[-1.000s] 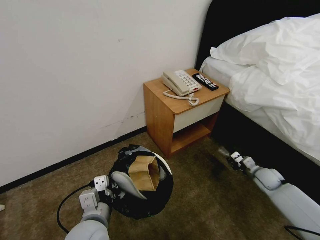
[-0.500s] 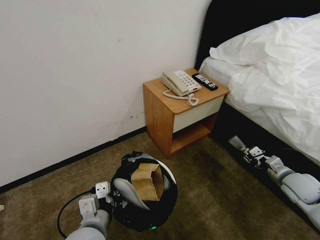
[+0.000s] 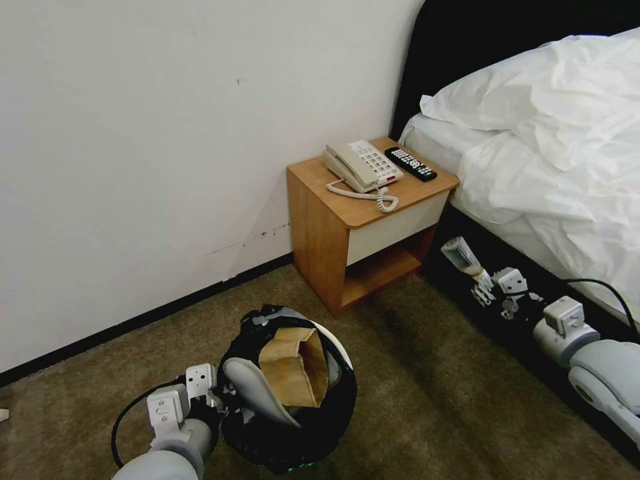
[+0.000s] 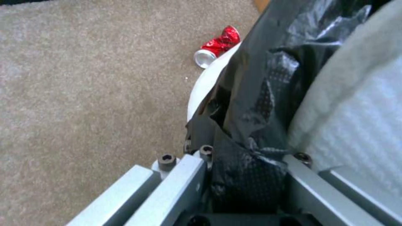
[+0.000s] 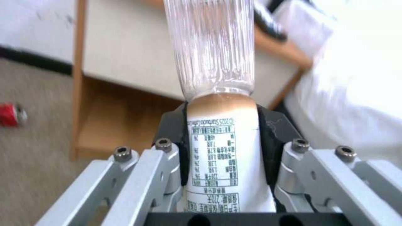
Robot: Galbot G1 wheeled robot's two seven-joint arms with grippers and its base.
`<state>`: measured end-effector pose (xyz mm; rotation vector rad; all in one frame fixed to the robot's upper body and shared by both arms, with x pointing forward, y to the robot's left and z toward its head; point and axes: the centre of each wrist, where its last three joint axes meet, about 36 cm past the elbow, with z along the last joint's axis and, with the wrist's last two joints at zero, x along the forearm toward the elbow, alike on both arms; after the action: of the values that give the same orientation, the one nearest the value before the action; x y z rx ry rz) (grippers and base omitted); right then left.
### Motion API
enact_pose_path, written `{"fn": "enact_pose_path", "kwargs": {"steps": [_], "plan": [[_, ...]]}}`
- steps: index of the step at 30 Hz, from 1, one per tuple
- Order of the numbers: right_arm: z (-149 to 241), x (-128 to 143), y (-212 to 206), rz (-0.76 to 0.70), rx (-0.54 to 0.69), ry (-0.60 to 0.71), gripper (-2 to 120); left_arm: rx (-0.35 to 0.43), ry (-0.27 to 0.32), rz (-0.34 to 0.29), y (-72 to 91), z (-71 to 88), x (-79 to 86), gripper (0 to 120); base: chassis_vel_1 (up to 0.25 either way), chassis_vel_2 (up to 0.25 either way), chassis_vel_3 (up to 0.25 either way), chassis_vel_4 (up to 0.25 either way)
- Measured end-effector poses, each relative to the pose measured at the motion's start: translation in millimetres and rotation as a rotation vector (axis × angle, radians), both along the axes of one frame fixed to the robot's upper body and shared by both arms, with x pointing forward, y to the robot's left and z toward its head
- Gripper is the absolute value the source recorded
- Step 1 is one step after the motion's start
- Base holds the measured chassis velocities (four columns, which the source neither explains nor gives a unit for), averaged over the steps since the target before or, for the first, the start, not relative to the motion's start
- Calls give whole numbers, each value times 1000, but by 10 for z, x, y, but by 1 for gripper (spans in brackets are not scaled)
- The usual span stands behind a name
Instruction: Pick up the trash bin, then pick up the garbage from the floor and place it into the trash bin.
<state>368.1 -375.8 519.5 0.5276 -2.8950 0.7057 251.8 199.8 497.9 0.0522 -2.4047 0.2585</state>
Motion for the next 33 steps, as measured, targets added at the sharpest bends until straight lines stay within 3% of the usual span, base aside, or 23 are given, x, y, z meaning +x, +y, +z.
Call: {"fn": "enact_pose_path", "kwargs": {"steps": [14, 33], "plan": [[512, -141, 376, 95, 137, -78, 29, -26, 26, -37, -68, -145, 256, 0, 0, 0, 0, 0], [655, -265, 604, 240, 338, -132, 29, -53, 53, -50, -177, -254, 287, 0, 0, 0, 0, 0]]}}
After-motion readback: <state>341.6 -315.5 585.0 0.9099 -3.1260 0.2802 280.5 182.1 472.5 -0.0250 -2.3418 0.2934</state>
